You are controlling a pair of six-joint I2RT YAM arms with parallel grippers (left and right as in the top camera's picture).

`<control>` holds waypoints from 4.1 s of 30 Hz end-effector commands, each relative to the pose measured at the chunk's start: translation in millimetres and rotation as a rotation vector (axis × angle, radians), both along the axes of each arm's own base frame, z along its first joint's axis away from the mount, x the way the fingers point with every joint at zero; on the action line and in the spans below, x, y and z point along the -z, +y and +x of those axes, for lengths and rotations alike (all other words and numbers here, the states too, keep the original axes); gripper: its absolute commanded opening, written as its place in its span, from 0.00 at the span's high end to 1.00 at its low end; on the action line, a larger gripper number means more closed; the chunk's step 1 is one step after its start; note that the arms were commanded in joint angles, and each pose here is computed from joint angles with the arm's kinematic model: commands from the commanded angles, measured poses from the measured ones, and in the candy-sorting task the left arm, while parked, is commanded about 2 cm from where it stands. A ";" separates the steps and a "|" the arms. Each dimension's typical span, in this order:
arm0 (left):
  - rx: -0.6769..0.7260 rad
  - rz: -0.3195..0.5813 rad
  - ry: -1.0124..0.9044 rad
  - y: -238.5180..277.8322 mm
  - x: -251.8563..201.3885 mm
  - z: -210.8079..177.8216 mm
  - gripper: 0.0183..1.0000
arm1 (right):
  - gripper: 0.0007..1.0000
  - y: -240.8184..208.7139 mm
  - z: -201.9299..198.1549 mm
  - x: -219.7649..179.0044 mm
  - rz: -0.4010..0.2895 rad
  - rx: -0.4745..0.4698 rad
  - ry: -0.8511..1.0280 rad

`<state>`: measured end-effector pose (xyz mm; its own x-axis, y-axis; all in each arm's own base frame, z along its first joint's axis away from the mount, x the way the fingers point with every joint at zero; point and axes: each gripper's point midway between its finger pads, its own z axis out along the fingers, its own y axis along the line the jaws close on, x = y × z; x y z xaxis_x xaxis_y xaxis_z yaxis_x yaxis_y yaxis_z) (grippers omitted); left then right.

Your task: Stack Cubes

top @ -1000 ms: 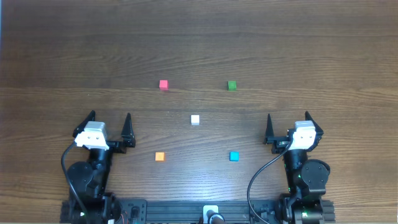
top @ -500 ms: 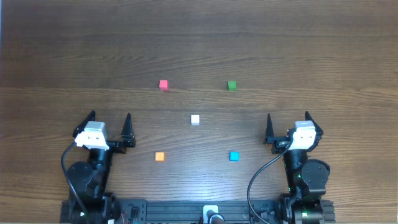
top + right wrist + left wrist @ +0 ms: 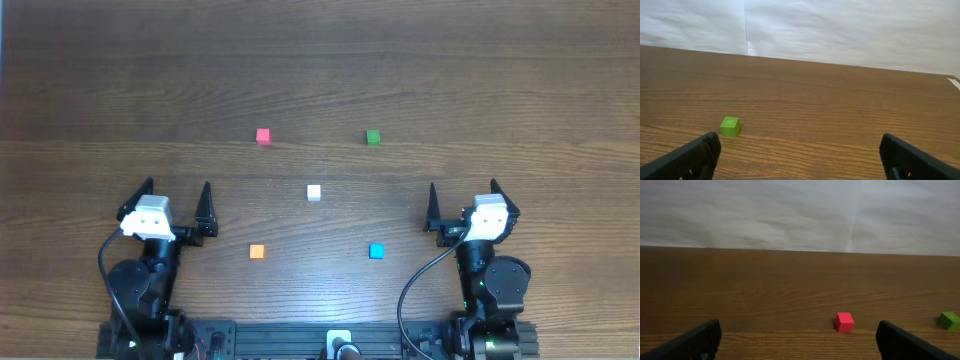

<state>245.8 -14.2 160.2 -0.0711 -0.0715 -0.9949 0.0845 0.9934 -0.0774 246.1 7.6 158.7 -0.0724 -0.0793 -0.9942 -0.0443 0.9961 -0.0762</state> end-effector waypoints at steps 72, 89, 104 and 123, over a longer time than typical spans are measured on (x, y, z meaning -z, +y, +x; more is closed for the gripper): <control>0.002 0.087 1.328 -120.8 148.8 160.4 0.23 | 0.01 -0.9 0.0 1.5 0.003 0.002 -0.004; -0.012 0.079 1.345 -121.2 161.4 160.7 0.48 | 0.01 -0.9 0.0 1.5 0.003 0.002 -0.004; -0.013 0.057 1.350 -127.8 159.4 157.9 0.86 | 0.01 -0.9 0.0 1.5 0.003 0.002 -0.004; 0.058 0.031 1.272 -218.2 32.8 53.6 0.98 | 0.01 -0.9 0.0 1.5 0.003 0.002 -0.004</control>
<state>313.7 -216.4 129.2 -0.9732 0.0243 -0.2286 0.0549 0.9902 -0.1284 246.1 7.6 158.7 -0.0705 -0.0793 -0.9944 -0.0437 0.9961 -0.0763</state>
